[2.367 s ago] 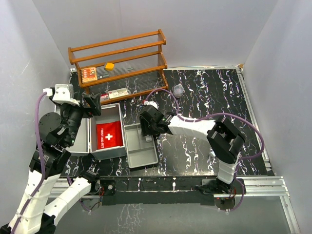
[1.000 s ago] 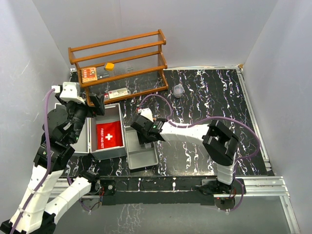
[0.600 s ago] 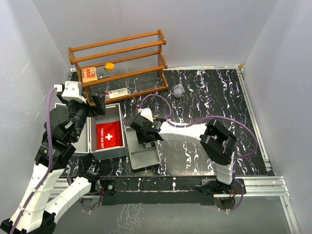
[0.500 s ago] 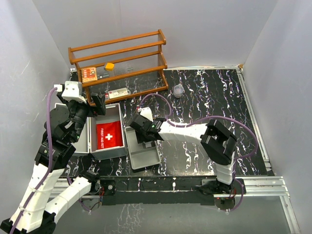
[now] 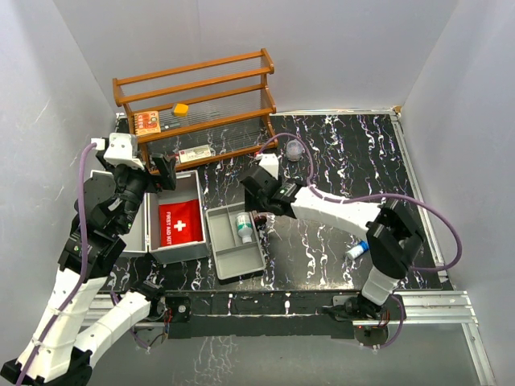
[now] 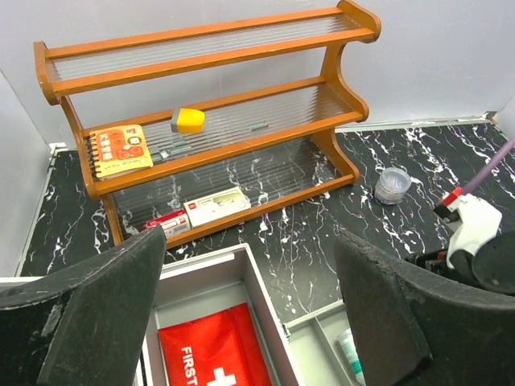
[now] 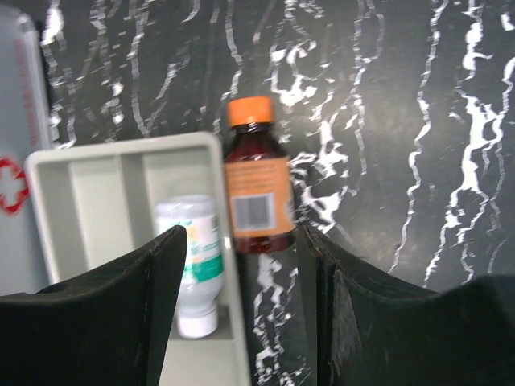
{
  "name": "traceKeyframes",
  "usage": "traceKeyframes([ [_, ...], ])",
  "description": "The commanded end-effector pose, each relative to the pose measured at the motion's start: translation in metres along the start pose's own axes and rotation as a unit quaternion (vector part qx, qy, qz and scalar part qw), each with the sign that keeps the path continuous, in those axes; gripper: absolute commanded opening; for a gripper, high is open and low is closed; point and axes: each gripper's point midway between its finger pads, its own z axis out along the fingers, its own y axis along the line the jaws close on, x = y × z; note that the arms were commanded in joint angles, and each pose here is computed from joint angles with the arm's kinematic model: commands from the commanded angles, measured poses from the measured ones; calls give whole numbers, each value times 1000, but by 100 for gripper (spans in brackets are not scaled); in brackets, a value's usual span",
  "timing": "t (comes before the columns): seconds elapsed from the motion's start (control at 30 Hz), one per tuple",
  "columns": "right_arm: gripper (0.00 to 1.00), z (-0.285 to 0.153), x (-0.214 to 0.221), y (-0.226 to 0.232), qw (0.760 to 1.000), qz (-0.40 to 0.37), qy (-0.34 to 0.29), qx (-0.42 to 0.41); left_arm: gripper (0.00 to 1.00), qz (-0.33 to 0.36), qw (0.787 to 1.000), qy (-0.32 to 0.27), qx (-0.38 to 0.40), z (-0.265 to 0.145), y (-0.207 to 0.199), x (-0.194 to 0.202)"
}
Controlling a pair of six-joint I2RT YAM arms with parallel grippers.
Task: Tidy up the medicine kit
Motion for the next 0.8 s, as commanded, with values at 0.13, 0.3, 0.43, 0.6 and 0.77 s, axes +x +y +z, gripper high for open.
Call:
traceKeyframes([
  [0.13, 56, 36, 2, -7, 998, -48, 31, -11, 84, 1, 1000, -7, 9, 3, -4, -3],
  [0.3, 49, 49, 2, -13, 998, -37, 39, -12, 84, 6, 1000, -1, 7, 5, -4, -4],
  [0.43, 43, 54, 4, -14, 998, -35, 44, -17, 84, 3, 1000, -3, 8, 4, -4, -1],
  [0.6, 45, 62, 16, -15, 997, -42, 64, -23, 84, 4, 1000, -1, 8, 6, -4, -1],
  [0.77, 48, 75, 26, -13, 995, -51, 85, -33, 85, 3, 1000, -3, 9, 6, -5, 0],
])
